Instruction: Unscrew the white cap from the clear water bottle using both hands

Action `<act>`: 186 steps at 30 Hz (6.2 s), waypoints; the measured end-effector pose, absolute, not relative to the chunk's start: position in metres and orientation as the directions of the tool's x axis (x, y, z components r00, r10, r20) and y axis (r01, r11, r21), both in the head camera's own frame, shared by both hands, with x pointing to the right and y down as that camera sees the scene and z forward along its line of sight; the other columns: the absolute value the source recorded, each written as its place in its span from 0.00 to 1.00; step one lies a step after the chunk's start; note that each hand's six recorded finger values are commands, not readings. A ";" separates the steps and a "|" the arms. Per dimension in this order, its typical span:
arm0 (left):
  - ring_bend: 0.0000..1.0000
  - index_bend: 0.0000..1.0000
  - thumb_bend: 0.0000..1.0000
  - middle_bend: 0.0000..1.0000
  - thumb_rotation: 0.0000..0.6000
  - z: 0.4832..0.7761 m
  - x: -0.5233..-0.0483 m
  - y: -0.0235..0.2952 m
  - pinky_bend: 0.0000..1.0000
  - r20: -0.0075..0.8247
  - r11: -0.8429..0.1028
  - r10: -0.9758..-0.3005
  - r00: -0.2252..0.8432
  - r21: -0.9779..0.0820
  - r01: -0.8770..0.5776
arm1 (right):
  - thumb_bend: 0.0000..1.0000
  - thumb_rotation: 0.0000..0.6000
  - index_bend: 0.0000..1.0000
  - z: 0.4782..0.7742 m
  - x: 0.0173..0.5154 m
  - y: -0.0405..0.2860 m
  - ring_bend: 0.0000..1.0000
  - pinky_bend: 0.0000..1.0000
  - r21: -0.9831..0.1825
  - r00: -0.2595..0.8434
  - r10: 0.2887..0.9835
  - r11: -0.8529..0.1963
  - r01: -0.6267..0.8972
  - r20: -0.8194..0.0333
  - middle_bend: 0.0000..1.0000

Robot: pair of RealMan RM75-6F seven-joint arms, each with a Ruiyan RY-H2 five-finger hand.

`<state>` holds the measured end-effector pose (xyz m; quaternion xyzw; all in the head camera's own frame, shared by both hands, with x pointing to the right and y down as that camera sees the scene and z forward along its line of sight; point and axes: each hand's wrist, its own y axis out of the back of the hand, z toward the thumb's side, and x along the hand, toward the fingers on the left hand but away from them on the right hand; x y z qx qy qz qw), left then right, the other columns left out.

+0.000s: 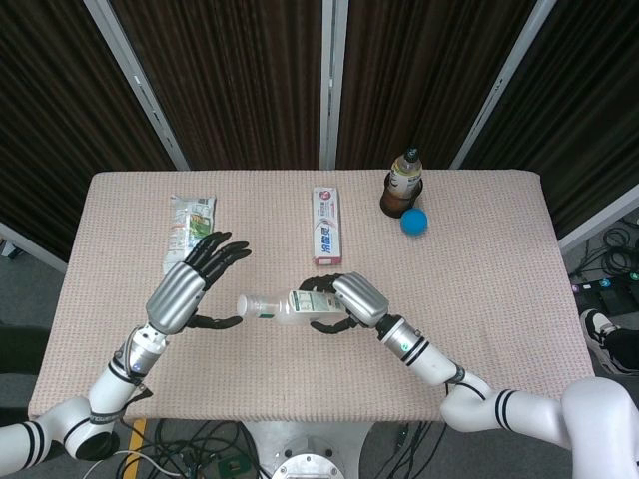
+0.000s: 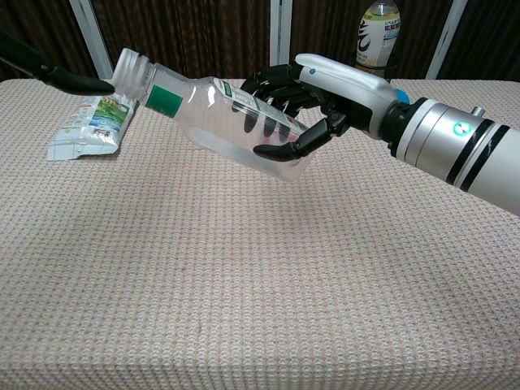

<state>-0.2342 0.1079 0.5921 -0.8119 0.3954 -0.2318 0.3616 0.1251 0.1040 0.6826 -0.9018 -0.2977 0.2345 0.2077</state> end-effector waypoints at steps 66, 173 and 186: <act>0.00 0.15 0.00 0.11 1.00 0.584 -0.233 0.105 0.02 0.070 -0.413 -0.813 0.578 -0.770 -0.487 | 0.68 1.00 0.71 0.684 0.126 0.103 0.47 0.51 -0.505 0.711 0.640 -0.734 0.454 -0.291 0.60; 0.00 0.46 0.29 0.13 1.00 0.685 -0.295 0.130 0.02 0.537 -0.609 -0.723 0.433 -0.793 -0.033 | 0.69 1.00 0.72 0.672 0.220 0.080 0.48 0.52 -0.704 0.588 0.693 -0.656 0.273 -0.417 0.61; 0.00 0.24 0.06 0.13 1.00 0.671 -0.294 0.131 0.01 0.534 -0.605 -0.747 0.396 -0.793 -0.072 | 0.68 1.00 0.65 0.702 0.190 0.096 0.42 0.44 -0.735 0.609 0.637 -0.666 0.126 -0.473 0.58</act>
